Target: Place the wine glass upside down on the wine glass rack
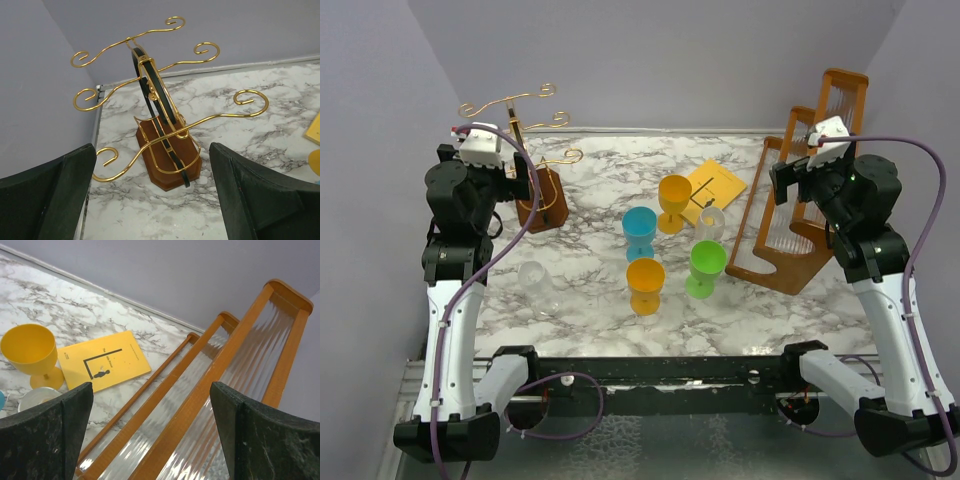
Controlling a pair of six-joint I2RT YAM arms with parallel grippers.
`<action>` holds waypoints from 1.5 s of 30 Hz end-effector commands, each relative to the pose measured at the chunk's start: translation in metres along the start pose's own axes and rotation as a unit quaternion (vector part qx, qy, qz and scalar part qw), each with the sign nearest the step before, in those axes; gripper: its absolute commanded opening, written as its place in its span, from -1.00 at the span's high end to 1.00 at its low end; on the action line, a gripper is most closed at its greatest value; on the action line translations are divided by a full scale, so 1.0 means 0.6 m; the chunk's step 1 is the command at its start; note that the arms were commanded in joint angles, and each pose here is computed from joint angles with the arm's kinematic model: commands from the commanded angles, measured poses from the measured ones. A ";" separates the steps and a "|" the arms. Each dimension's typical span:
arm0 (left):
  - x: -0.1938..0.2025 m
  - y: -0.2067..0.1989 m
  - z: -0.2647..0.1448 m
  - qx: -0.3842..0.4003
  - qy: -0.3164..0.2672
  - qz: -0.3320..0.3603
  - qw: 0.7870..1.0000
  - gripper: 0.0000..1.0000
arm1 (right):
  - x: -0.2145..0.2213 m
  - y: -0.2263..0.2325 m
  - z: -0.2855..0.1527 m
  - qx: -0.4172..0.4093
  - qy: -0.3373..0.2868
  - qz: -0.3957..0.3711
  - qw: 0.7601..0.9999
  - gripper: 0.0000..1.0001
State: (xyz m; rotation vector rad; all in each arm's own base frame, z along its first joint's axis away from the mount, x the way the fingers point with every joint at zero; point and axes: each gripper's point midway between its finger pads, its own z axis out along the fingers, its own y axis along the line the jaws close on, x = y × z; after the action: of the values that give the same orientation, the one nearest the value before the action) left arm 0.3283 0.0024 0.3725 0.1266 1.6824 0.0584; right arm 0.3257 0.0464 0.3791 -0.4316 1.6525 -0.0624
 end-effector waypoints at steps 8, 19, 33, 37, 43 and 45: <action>-0.034 0.022 -0.005 -0.036 -0.024 0.001 0.999 -0.98 | -0.032 0.018 -0.014 -0.051 -0.018 -0.029 0.998 -0.99; -0.035 0.012 -0.002 -0.019 -0.016 -0.030 0.999 -0.98 | -0.045 0.079 0.010 -0.166 -0.030 -0.024 0.985 -0.99; -0.053 0.020 0.102 -0.026 -0.004 -0.071 0.997 -0.94 | -0.059 0.155 0.062 -0.301 -0.094 -0.014 0.949 -0.99; -0.052 0.027 0.152 -0.032 0.000 -0.071 0.997 -0.93 | -0.049 0.176 0.062 -0.327 -0.105 0.013 0.939 -0.99; -0.040 0.041 0.223 -0.049 0.007 -0.064 0.997 -0.87 | -0.020 0.203 0.058 -0.365 -0.094 0.032 0.926 -0.99; -0.037 0.046 0.240 -0.057 0.011 -0.066 0.996 -0.79 | -0.011 0.210 0.055 -0.374 -0.090 0.040 0.922 -0.99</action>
State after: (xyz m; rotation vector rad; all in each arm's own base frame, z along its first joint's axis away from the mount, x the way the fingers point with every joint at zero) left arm 0.4562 0.0104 0.3598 -0.0220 1.7701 0.0111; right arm 0.3370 0.1627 0.3401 -0.8901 1.5188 0.5900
